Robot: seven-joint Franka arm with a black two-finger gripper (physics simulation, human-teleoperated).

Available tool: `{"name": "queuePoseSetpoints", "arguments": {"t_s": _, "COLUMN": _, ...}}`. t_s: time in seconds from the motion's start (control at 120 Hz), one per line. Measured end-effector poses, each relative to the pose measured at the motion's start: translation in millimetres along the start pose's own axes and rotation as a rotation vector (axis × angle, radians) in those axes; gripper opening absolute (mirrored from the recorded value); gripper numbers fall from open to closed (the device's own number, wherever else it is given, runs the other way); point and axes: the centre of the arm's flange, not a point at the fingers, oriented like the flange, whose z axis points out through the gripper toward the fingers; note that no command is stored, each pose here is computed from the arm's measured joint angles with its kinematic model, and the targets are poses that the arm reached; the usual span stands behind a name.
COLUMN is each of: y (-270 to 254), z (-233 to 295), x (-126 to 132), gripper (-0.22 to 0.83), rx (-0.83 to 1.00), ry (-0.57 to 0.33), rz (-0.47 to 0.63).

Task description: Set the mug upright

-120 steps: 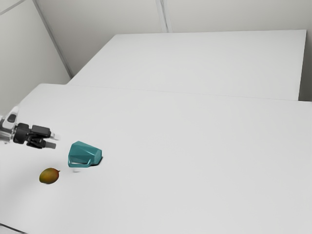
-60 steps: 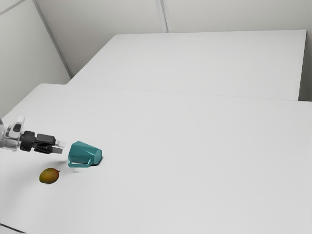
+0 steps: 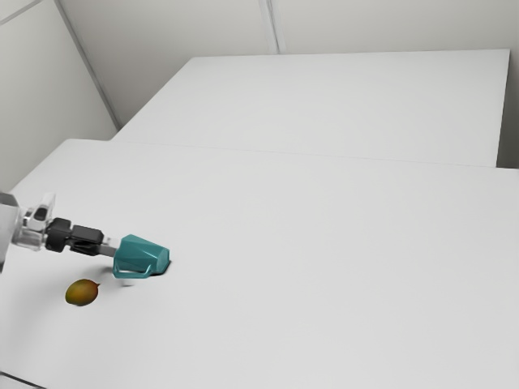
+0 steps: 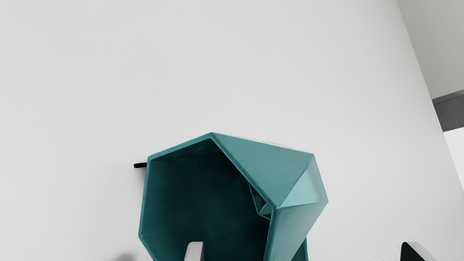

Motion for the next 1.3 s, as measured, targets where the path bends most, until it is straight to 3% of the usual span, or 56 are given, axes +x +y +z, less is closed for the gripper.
{"name": "queuePoseSetpoints", "arguments": {"t_s": 0.667, "y": 7.8, "z": 29.3, "x": 8.0, "gripper": 0.58, "rx": -0.020, "ry": -0.055, "rz": 0.012}}
{"name": "queuePoseSetpoints", "arguments": {"t_s": 1.0, "y": 9.3, "z": 35.0, "x": 9.7, "gripper": 0.39, "rx": -0.025, "ry": -0.058, "rz": 0.010}}
{"name": "queuePoseSetpoints", "arguments": {"t_s": 1.3, "y": 15.0, "z": 37.3, "x": 14.0, "gripper": 0.09, "rx": -0.029, "ry": -0.059, "rz": 0.020}}
